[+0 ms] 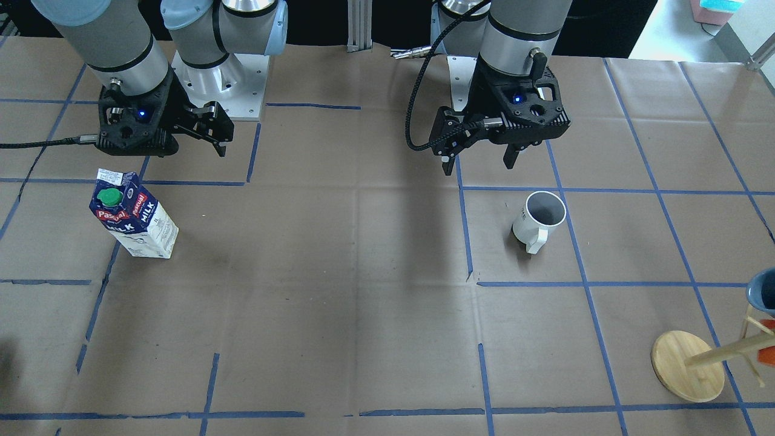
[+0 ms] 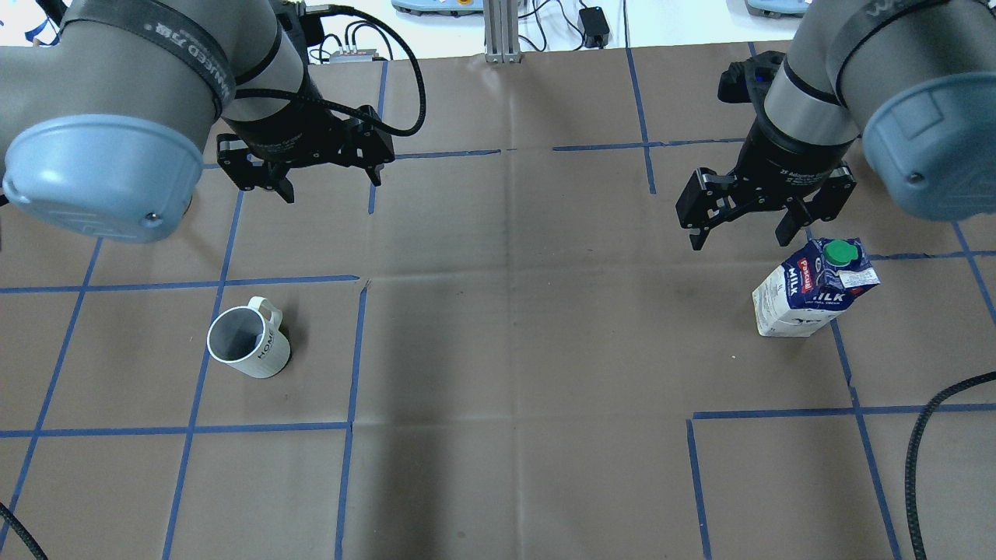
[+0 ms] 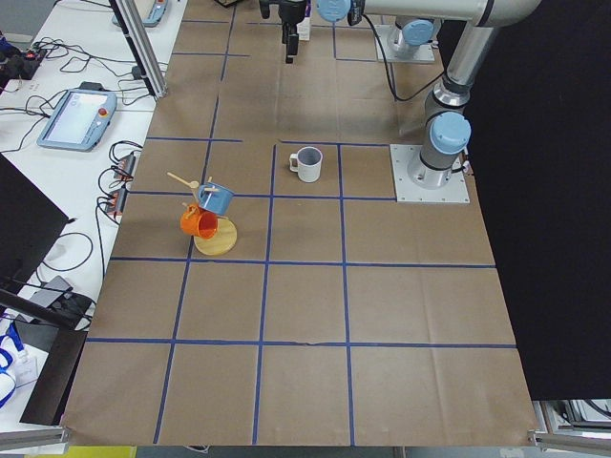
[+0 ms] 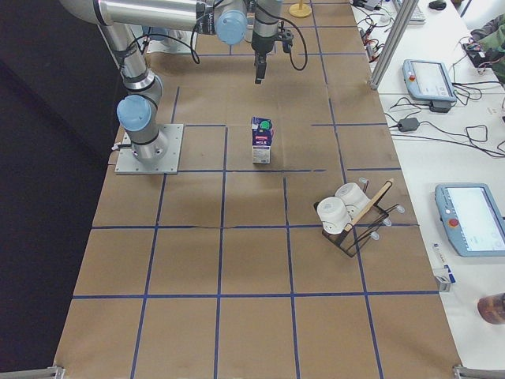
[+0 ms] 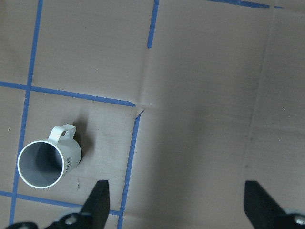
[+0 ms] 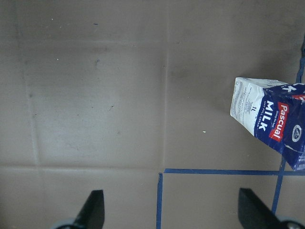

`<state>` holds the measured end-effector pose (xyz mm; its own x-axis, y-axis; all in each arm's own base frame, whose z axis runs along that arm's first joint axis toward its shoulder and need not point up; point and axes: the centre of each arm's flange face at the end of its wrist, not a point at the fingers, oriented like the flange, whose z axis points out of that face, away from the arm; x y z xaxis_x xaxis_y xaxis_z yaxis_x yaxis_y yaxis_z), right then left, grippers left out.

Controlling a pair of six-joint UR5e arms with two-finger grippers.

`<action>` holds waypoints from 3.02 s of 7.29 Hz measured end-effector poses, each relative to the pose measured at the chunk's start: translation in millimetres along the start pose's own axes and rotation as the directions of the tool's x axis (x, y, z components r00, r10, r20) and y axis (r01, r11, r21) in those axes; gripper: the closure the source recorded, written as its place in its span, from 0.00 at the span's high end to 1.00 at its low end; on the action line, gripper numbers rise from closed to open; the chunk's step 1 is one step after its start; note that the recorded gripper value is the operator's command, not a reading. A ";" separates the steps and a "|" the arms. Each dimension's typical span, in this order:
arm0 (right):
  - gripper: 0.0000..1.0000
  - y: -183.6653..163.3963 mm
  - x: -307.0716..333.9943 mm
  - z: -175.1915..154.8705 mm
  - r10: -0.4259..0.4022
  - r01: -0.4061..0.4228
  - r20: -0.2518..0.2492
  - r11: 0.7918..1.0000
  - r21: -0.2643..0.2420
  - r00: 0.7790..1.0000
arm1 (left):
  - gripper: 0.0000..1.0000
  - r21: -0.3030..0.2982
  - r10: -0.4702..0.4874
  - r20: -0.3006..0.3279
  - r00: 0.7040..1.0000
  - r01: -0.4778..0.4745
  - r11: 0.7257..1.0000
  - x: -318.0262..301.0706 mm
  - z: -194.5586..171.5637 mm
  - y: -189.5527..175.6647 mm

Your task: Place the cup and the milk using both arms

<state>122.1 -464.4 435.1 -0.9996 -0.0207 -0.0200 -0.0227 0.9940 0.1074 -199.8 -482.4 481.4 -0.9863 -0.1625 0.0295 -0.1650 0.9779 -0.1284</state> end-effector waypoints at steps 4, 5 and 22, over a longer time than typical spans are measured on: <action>1.00 0.2 0.1 0.6 0.000 0.000 0.000 1.000 -0.001 1.000 | 1.00 -0.002 0.002 -0.004 1.000 -0.002 1.000 0.0 -0.4 1.3; 1.00 0.2 0.0 0.7 0.000 0.000 0.000 1.000 -0.001 1.000 | 1.00 -0.004 0.016 0.000 1.000 -0.016 1.000 -0.3 0.7 1.3; 1.00 0.9 0.0 3.8 0.000 0.000 0.001 1.000 -0.009 1.000 | 1.00 -0.152 0.282 0.164 0.945 -0.258 0.954 -126.6 58.8 65.8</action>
<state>122.2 -463.0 431.4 -0.9996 -0.0204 -0.0211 -0.0227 0.9930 0.1161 -86.3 -405.3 410.9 -0.9802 0.1006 -0.1706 0.0985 0.9949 0.0204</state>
